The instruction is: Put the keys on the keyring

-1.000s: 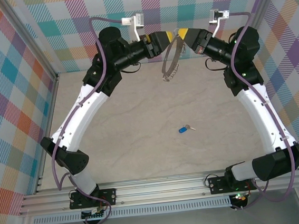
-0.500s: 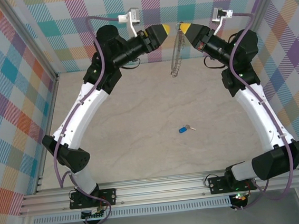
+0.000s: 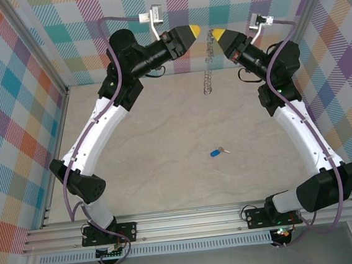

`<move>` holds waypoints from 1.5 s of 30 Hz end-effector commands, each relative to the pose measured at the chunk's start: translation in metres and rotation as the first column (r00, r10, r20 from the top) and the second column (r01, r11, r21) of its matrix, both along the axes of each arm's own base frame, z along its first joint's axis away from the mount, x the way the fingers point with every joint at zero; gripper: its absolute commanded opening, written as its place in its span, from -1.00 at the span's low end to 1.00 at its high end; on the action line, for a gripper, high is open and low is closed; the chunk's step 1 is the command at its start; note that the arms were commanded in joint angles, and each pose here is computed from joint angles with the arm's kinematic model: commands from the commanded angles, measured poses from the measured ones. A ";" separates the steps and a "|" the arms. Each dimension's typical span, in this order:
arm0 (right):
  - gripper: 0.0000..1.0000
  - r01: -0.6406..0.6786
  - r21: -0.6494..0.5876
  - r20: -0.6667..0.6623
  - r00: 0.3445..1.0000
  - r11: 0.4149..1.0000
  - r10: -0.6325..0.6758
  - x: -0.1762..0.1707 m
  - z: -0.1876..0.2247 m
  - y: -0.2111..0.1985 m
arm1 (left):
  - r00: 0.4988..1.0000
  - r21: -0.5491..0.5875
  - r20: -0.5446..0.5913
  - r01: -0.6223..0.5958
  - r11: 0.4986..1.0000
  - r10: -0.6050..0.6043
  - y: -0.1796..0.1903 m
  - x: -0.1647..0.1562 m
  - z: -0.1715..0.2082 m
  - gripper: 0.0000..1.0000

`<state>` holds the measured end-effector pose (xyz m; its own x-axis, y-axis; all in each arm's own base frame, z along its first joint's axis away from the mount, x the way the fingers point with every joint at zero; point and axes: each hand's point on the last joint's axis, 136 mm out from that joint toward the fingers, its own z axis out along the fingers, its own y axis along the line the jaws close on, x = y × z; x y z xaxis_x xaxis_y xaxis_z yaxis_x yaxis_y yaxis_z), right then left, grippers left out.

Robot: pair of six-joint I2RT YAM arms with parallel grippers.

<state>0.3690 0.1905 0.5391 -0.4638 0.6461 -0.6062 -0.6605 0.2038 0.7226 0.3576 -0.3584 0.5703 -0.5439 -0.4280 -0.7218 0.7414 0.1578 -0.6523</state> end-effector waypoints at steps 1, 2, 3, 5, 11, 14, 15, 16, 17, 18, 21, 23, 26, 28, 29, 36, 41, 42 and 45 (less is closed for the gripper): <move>-1.00 -0.012 0.042 0.089 0.996 0.999 0.008 -0.016 0.024 -0.003 | 0.998 -0.036 0.032 0.054 0.998 -0.053 -0.001 -0.006 0.008 -0.16; -1.00 -0.016 0.043 0.092 0.996 0.999 0.012 -0.017 0.025 -0.003 | 0.998 -0.037 0.031 0.062 0.997 -0.061 -0.003 -0.006 0.006 -0.16; -1.00 -0.019 0.046 0.092 0.996 0.999 0.015 -0.017 0.025 -0.003 | 0.998 -0.037 0.026 0.066 0.997 -0.065 -0.004 -0.005 0.005 -0.17; -1.00 -0.029 0.048 0.097 0.995 0.998 0.024 -0.018 0.027 -0.002 | 0.997 -0.035 0.019 0.072 0.997 -0.071 -0.006 -0.003 0.002 -0.17; -1.00 -0.042 0.052 0.099 0.994 0.998 0.036 -0.019 0.028 -0.001 | 0.996 -0.050 0.008 0.086 0.995 -0.085 -0.011 0.002 -0.001 -0.21; -1.00 -0.046 0.056 0.095 0.995 0.997 0.041 -0.018 0.028 0.000 | 0.996 -0.060 0.001 0.091 0.994 -0.091 -0.013 0.004 -0.002 -0.21; -1.00 -0.046 0.057 0.093 0.995 0.997 0.041 -0.018 0.027 0.000 | 0.996 -0.062 0.003 0.091 0.994 -0.091 -0.013 0.004 -0.001 -0.21; -1.00 -0.047 0.058 0.093 0.995 0.997 0.041 -0.018 0.027 0.000 | 0.996 -0.064 0.005 0.092 0.994 -0.092 -0.013 0.004 -0.001 -0.21; -1.00 -0.046 0.058 0.091 0.995 0.997 0.041 -0.018 0.027 0.000 | 0.995 -0.067 0.003 0.095 0.993 -0.095 -0.013 0.004 -0.001 -0.22; -1.00 -0.047 0.059 0.089 0.995 0.997 0.042 -0.017 0.027 0.000 | 0.995 -0.067 0.002 0.095 0.993 -0.095 -0.014 0.005 -0.001 -0.22; -1.00 -0.049 0.058 0.089 0.995 0.997 0.043 -0.018 0.026 0.000 | 0.995 -0.071 0.001 0.101 0.992 -0.101 -0.014 0.005 -0.001 -0.23; -1.00 -0.050 0.058 0.088 0.995 0.997 0.044 -0.019 0.026 0.000 | 0.994 -0.074 -0.001 0.105 0.992 -0.105 -0.015 0.005 -0.002 -0.24; -1.00 -0.053 0.058 0.084 0.995 0.997 0.048 -0.019 0.025 0.002 | 0.994 -0.079 -0.006 0.109 0.991 -0.110 -0.017 0.006 -0.002 -0.26; -1.00 -0.054 0.057 0.084 0.995 0.997 0.049 -0.020 0.024 0.003 | 0.993 -0.083 -0.007 0.114 0.990 -0.115 -0.018 0.006 -0.003 -0.28; -1.00 -0.055 0.056 0.085 0.995 0.997 0.050 -0.020 0.024 0.003 | 0.993 -0.084 -0.008 0.116 0.990 -0.117 -0.019 0.006 -0.003 -0.29; -1.00 -0.060 0.055 0.084 0.995 0.997 0.055 -0.020 0.024 0.006 | 0.992 -0.083 -0.013 0.125 0.989 -0.126 -0.020 0.006 -0.005 -0.31; -1.00 -0.060 0.053 0.084 0.995 0.997 0.056 -0.019 0.023 0.008 | 0.991 -0.082 -0.007 0.135 0.987 -0.136 -0.021 0.004 -0.004 -0.38; -1.00 -0.062 0.054 0.083 0.995 0.997 0.057 -0.019 0.023 0.008 | 0.990 -0.082 -0.004 0.138 0.987 -0.139 -0.021 0.003 -0.003 -0.40; -1.00 -0.063 0.054 0.084 0.995 0.997 0.059 -0.019 0.023 0.009 | 0.990 -0.082 -0.002 0.142 0.987 -0.142 -0.021 0.002 -0.003 -0.46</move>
<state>0.3584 0.1990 0.5483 -0.4890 0.6424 -0.5902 -0.6813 0.1413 0.7183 0.3669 -0.3807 0.5564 -0.6265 -0.4005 -0.6687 0.7192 0.0335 -0.6939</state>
